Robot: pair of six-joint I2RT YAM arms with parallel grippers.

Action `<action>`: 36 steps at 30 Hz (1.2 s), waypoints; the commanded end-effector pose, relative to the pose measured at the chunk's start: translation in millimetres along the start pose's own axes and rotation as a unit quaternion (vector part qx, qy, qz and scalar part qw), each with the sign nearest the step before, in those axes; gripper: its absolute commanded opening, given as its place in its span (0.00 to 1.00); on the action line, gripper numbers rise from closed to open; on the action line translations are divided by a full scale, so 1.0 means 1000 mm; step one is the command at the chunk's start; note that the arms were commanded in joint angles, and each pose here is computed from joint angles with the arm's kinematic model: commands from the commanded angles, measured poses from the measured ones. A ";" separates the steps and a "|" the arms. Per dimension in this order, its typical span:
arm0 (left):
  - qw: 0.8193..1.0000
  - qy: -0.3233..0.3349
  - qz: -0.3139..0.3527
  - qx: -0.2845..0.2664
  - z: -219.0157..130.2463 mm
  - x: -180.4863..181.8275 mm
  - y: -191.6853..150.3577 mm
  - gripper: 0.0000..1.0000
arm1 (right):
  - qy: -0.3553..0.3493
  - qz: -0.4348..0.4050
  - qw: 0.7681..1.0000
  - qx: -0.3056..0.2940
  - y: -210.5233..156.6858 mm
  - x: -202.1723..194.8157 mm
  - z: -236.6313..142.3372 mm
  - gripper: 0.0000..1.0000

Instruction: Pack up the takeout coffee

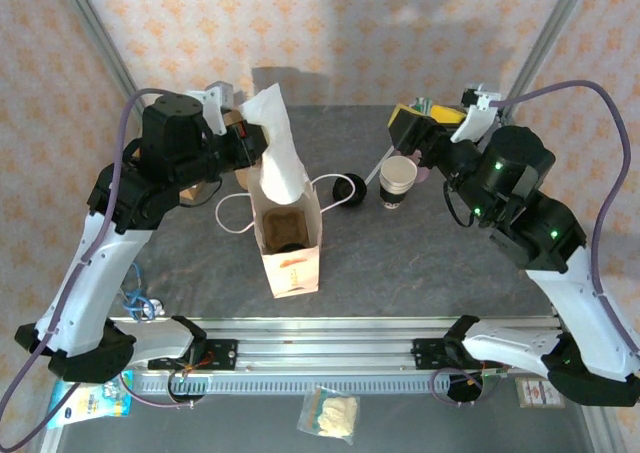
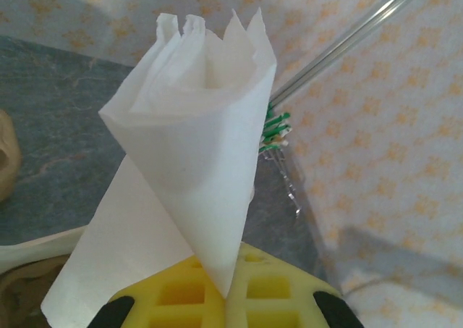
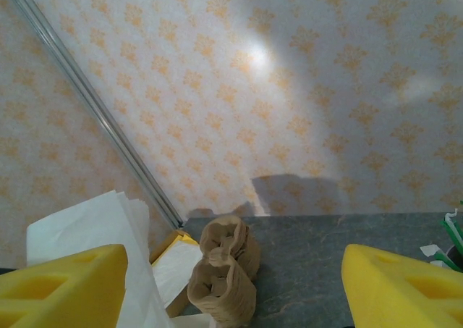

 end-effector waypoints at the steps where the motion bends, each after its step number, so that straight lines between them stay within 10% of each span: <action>1: 0.998 -0.014 0.068 -0.012 -0.011 -0.003 -0.004 0.00 | 0.003 0.016 1.000 -0.026 0.009 0.001 -0.006 0.77; 15: 0.992 -0.043 0.115 -0.011 -0.001 0.004 -0.032 0.00 | 0.008 0.022 1.000 -0.020 0.006 0.004 0.001 0.78; 36: 0.980 0.093 0.168 -0.049 0.019 0.055 -0.058 0.00 | 0.010 0.023 1.000 -0.014 0.004 0.006 0.007 0.79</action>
Point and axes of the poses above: each hand's point on the last joint's axis, 136 mm out from that joint toward the fingers, its own z axis out along the fingers, its own x axis along the line the jaws close on, y = z × x, the point moved 6 cm from there along -z, back along the fingers, and after that the axes turned 11 degrees about z, right-handed, at the moved point
